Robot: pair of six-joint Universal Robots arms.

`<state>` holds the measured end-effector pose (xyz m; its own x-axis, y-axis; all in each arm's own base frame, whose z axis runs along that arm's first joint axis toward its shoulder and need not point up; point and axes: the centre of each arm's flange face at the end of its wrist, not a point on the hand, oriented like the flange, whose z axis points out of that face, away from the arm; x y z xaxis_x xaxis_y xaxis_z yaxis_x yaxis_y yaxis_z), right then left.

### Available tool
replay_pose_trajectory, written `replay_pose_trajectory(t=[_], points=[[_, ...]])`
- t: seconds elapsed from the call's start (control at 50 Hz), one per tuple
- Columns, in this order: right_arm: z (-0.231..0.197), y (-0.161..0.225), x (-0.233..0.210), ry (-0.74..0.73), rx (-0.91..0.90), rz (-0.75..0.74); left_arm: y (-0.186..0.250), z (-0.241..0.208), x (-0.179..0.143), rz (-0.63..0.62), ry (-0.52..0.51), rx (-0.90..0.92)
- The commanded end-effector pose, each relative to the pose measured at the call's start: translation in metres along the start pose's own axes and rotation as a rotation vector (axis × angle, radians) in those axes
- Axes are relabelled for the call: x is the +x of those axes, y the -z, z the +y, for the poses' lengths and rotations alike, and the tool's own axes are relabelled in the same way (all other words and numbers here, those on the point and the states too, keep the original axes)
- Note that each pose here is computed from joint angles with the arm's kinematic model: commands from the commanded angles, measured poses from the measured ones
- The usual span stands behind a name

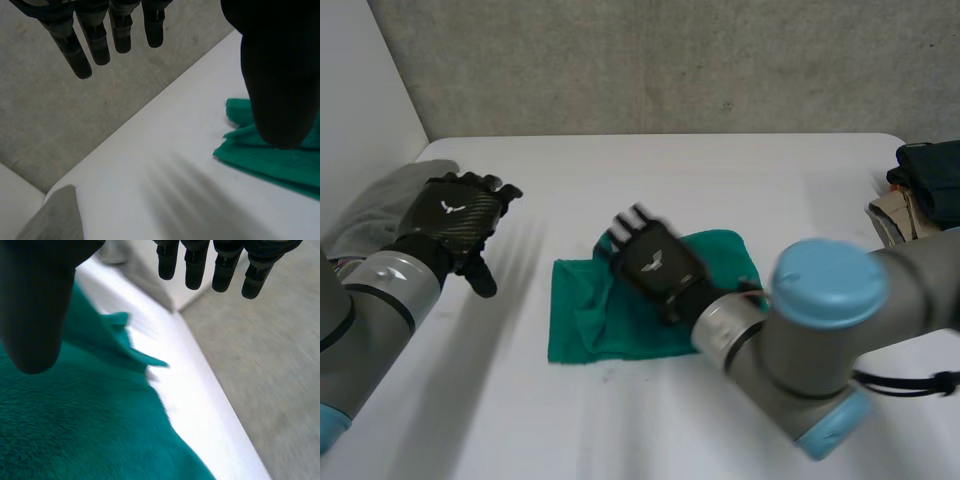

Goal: Fold the laundry.

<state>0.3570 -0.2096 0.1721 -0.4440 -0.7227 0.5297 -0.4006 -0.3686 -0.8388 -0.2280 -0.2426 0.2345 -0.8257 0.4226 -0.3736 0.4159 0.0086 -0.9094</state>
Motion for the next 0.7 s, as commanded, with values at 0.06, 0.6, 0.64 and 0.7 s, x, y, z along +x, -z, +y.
replay_pose_trajectory(t=[0.06,0.6,0.64,0.7], points=[[0.046,0.042,0.047,-0.344,-0.216,0.113,0.009,-0.014,0.030,0.083,-0.015,0.052],[-0.039,0.005,-0.008,-0.049,0.178,0.007,0.016,-0.013,0.006,-0.040,0.011,0.035],[-0.040,0.000,-0.041,-0.049,0.194,-0.102,0.016,-0.013,0.000,-0.065,0.034,0.034],[-0.028,-0.010,-0.069,-0.062,0.139,-0.175,0.016,-0.013,-0.002,-0.080,0.066,0.030]])
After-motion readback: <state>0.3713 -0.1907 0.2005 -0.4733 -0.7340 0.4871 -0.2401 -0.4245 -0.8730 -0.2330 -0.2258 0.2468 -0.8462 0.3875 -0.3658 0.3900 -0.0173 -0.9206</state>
